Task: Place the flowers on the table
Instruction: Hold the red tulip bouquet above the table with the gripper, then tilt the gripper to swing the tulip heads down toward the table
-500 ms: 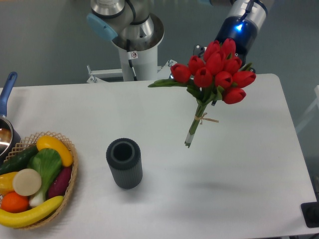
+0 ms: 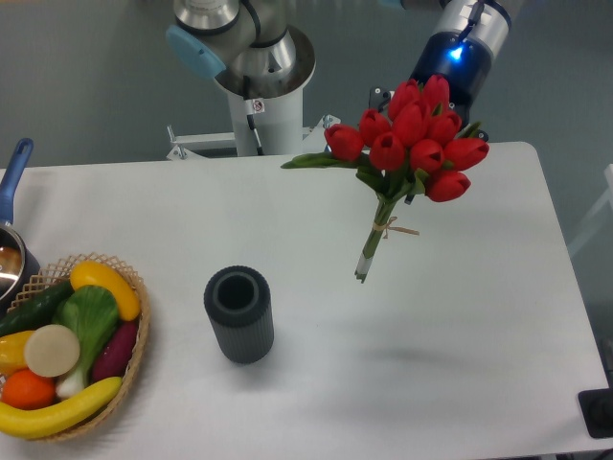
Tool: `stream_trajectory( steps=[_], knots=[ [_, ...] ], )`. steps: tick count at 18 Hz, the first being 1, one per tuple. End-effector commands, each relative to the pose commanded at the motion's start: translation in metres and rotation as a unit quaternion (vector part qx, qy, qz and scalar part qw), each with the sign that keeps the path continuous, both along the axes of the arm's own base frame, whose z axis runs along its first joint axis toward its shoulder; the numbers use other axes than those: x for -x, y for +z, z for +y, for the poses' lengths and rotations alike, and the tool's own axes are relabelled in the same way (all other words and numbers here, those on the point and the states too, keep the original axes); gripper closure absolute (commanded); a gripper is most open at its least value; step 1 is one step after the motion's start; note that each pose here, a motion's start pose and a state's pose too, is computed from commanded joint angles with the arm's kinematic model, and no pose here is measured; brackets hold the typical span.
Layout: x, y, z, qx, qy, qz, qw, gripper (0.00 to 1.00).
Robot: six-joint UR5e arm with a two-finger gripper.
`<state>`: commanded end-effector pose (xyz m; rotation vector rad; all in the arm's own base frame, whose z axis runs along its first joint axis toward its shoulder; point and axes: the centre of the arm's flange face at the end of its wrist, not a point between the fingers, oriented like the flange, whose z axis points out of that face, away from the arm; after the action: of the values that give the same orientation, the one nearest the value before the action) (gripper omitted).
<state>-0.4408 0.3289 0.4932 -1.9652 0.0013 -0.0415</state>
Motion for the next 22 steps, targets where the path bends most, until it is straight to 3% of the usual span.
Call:
stream_trajectory(
  steps=[6, 11, 18, 22],
  knots=[
    [-0.008, 0.001, -0.002, 0.074, 0.029, 0.033, 0.9963, 0.52],
    [-0.026, -0.009, 0.020, 0.147, 0.029, 0.058, 0.9870, 0.52],
    [-0.045, -0.049, 0.056, 0.314, 0.030, 0.119, 0.9414, 0.52],
    [-0.048, -0.075, 0.068, 0.395, 0.018, 0.156, 0.9051, 0.52]
  ],
)
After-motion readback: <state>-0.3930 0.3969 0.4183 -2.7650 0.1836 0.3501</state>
